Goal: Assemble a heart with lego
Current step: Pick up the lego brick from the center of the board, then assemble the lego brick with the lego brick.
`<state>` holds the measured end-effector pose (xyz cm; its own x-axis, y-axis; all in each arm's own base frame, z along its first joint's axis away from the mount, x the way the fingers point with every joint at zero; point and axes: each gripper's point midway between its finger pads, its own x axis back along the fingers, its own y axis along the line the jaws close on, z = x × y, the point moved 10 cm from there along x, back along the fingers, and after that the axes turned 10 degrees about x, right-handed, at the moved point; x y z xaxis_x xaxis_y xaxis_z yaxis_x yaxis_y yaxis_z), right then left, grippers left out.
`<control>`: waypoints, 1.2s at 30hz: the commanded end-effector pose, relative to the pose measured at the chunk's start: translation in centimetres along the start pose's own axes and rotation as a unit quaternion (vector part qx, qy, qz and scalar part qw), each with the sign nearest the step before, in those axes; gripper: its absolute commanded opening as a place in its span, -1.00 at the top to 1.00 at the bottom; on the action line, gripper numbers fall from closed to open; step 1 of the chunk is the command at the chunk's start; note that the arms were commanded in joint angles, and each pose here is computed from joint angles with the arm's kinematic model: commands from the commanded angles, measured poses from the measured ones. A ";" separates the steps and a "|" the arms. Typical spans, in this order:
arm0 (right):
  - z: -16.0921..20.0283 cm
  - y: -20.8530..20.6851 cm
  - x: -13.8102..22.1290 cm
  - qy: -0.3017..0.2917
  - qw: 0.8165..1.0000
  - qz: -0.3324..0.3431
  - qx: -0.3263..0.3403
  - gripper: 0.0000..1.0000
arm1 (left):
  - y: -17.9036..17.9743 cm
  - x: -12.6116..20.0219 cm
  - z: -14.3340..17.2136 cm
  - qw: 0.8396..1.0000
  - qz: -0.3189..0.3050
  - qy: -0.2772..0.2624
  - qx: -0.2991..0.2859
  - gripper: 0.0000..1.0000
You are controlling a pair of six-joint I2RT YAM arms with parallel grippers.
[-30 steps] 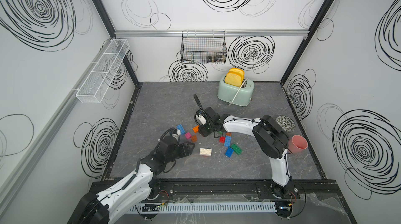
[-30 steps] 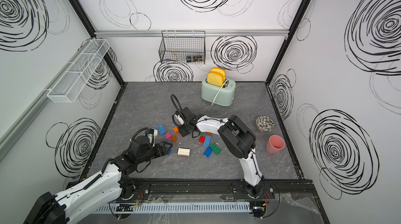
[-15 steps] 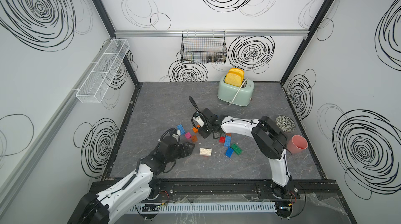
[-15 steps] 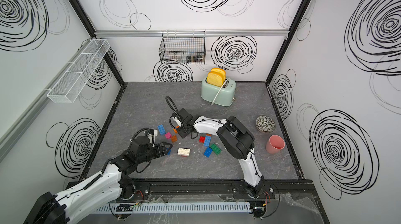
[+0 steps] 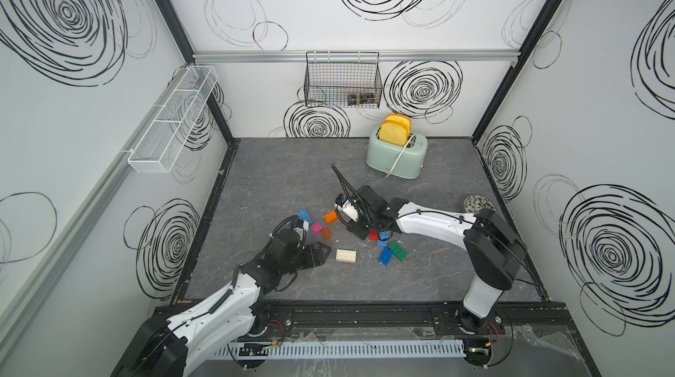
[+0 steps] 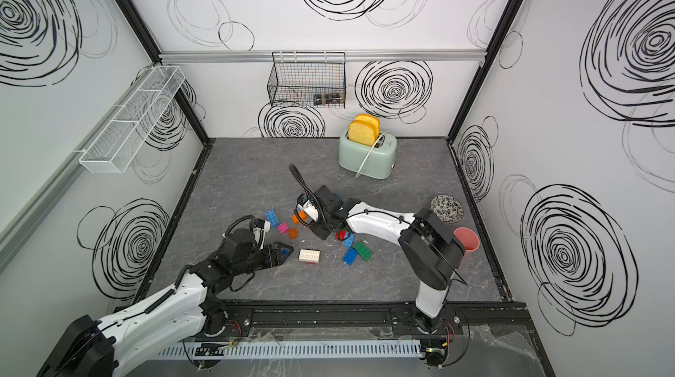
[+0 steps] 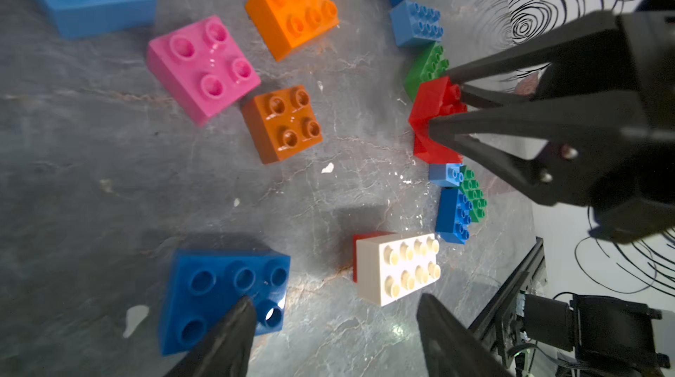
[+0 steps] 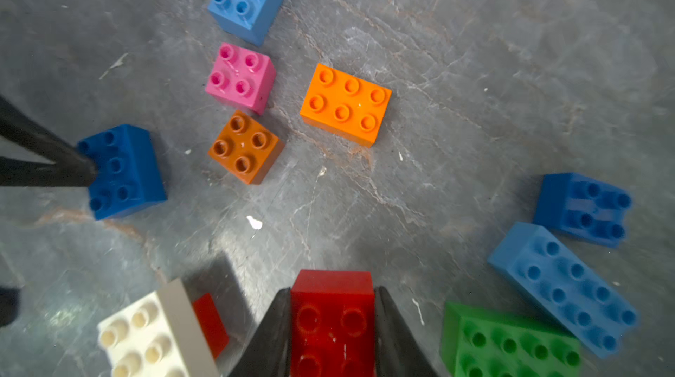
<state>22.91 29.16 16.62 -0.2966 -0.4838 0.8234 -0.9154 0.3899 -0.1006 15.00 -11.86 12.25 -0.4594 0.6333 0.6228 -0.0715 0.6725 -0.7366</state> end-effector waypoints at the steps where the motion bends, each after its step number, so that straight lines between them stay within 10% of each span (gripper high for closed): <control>1: 0.5 1.8 1.5 -0.018 0.998 -0.022 0.058 0.37 | -1.7 -0.4 -0.1 0.999 0.034 0.013 -0.027 -0.48; 27: 2.3 4.4 4.4 -0.043 0.994 -0.014 0.101 0.35 | 1.3 -0.5 -1.2 0.989 -0.127 -0.065 -0.030 -0.42; 36: 2.3 5.4 4.7 -0.051 0.990 -0.044 0.128 0.36 | -2.6 -0.1 -1.8 0.997 -0.038 -0.040 -0.054 -0.43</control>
<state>16.82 27.13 17.95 -0.2517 -0.5521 0.7949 -0.9661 0.1915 -0.1729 16.47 -11.48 12.71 -0.5321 0.4720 0.7029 -0.0988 0.7899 -0.6053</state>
